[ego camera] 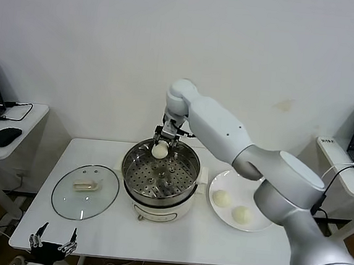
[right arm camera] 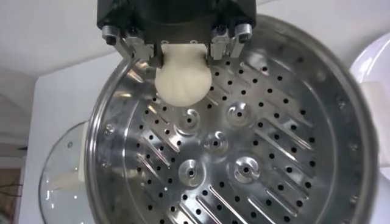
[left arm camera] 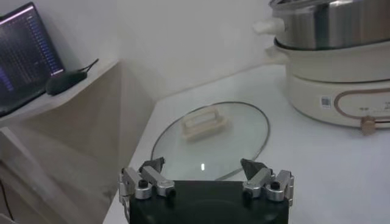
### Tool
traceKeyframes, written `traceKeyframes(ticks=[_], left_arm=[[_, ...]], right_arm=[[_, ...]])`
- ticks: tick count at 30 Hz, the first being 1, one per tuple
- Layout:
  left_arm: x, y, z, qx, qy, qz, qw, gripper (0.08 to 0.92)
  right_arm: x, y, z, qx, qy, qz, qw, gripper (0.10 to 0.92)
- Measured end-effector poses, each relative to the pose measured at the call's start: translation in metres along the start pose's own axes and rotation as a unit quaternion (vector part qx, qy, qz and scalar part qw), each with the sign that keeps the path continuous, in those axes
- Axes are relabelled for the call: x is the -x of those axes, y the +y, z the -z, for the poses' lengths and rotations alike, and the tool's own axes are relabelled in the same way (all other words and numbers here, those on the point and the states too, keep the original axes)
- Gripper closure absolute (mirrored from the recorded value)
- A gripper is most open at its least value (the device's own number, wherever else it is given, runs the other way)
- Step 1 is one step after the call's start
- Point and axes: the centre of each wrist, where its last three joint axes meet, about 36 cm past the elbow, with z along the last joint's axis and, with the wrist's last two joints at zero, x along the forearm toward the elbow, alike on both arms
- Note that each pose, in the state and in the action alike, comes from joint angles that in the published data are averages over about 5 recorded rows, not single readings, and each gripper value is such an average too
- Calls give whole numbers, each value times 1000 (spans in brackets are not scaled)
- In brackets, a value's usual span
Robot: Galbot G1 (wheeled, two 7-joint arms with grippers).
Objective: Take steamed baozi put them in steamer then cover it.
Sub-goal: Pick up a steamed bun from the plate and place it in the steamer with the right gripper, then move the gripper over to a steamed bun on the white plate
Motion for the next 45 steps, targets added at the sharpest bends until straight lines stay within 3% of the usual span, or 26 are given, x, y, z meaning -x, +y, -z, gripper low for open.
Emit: traceKeyframes(ticks=[4, 9, 13, 23, 35, 45], left_arm=[[1, 0, 0, -1, 0, -1, 1000, 177], [4, -2, -3, -3, 3, -3, 1000, 177], [6, -3, -3, -4, 3, -4, 1000, 177], [5, -5, -5, -7, 5, -6, 1000, 177], [3, -1, 0, -7, 3, -12, 1000, 177], [8, 1, 10, -4, -8, -26, 1000, 177]], right_arm=[[10, 4, 1, 7, 3, -2, 1000, 551], [21, 10, 1, 22, 3, -4, 1000, 452], [25, 13, 1, 33, 4, -7, 999, 422], [15, 12, -3, 58, -2, -25, 998, 208], [-56, 29, -20, 151, -28, -77, 985, 200], [-130, 117, -33, 373, -43, -98, 922, 200]])
